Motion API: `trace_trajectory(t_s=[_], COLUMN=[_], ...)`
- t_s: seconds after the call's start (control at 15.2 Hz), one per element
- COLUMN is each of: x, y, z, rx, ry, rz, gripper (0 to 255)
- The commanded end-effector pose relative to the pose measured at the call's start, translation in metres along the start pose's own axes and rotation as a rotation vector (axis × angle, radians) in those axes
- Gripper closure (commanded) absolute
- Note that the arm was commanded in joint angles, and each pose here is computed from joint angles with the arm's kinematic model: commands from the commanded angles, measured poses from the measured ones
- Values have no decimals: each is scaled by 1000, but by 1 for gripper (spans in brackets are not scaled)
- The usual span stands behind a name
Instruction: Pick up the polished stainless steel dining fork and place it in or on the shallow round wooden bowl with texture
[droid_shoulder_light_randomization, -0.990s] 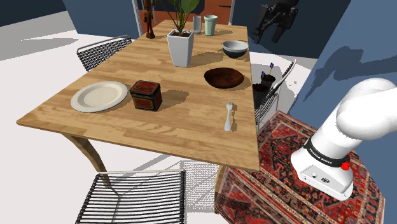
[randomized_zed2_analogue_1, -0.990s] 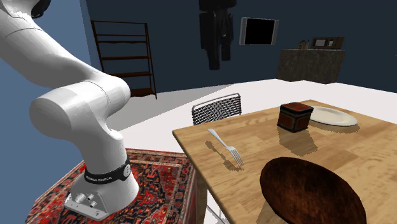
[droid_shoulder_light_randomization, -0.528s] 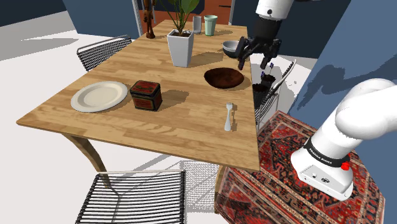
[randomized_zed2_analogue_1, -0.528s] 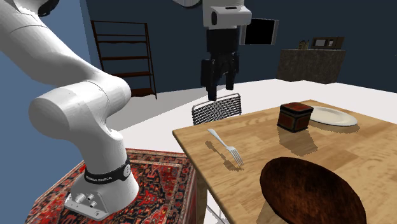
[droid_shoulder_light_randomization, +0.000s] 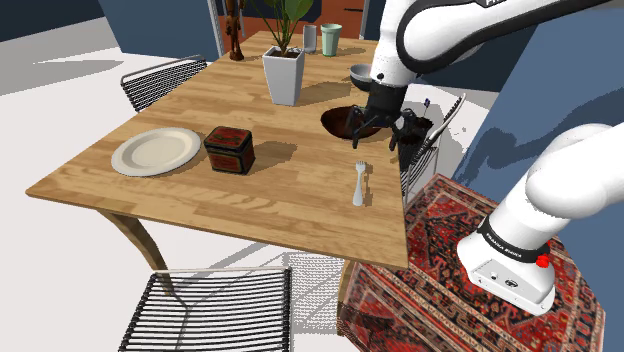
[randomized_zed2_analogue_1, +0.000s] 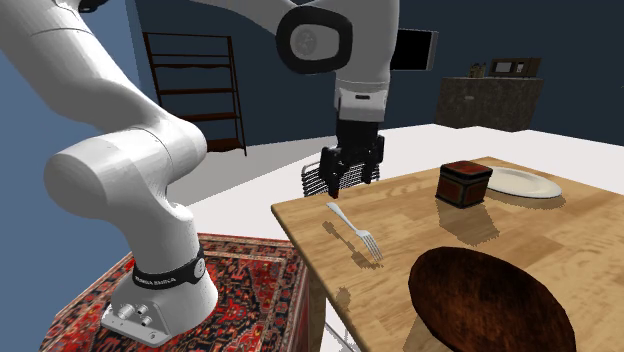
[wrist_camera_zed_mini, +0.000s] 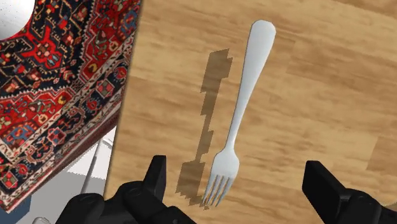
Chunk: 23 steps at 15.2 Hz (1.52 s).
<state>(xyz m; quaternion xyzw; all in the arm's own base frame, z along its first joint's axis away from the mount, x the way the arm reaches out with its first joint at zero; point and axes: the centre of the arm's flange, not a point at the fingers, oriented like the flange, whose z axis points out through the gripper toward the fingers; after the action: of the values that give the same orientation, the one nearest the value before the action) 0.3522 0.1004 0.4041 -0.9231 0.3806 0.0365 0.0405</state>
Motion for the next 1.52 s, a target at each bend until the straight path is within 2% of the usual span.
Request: trace_trajectory(t_s=[0.0, 0.2, 0.66, 1.19, 1.25, 1.45], x=[-2, -3, -5, -5, -5, -5], y=[-9, -20, -20, -20, -20, -20], z=[24, 57, 94, 97, 97, 97], rx=[-7, -16, -16, -16, -16, -16], ry=[-18, -43, -43, -43, -43, -43], rz=[72, 159, 159, 159, 159, 159], gripper=[0, 0, 0, 0, 255, 255])
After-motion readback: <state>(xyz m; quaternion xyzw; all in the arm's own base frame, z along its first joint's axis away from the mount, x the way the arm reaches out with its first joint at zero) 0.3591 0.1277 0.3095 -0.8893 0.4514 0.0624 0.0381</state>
